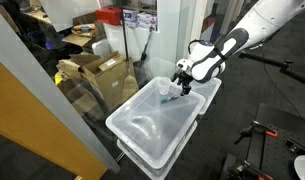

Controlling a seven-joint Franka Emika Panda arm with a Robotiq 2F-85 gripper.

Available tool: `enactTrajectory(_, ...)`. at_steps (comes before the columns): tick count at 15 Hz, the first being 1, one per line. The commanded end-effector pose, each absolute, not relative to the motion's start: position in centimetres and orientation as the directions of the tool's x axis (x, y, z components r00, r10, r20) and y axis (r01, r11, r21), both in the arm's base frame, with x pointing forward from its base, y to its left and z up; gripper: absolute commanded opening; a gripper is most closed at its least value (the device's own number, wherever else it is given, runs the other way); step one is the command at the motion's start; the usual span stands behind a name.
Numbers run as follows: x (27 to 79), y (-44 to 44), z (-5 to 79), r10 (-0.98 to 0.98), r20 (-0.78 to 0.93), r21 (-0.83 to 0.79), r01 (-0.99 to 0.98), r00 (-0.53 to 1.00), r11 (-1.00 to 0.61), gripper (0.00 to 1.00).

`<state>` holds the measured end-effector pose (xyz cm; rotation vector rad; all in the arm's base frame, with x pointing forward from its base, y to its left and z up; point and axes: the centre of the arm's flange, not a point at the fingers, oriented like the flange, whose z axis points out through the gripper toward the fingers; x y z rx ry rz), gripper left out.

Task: Move the marker to the left side of the storage box

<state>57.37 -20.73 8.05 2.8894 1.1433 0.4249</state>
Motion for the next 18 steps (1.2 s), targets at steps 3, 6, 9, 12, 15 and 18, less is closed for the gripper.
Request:
enactTrajectory(3,59.8,-21.8,5.8,0.698,0.224,0.047,0.708,0.68,-0.705,1.0)
enactTrajectory(6,60.3,-21.8,4.7,0.702,0.214,0.03,0.714,0.679,-0.699,1.0)
enactTrajectory(9,60.9,-21.7,3.7,0.702,0.205,0.033,0.712,0.682,-0.702,1.0)
enactTrajectory(12,61.2,-21.4,2.8,0.709,0.191,0.039,0.717,0.678,-0.696,1.0)
enactTrajectory(15,61.3,-21.1,1.9,0.717,0.185,0.031,0.725,0.672,-0.688,1.0)
enactTrajectory(18,61.5,-20.9,1.2,0.722,0.181,0.03,0.73,0.668,-0.683,1.0)
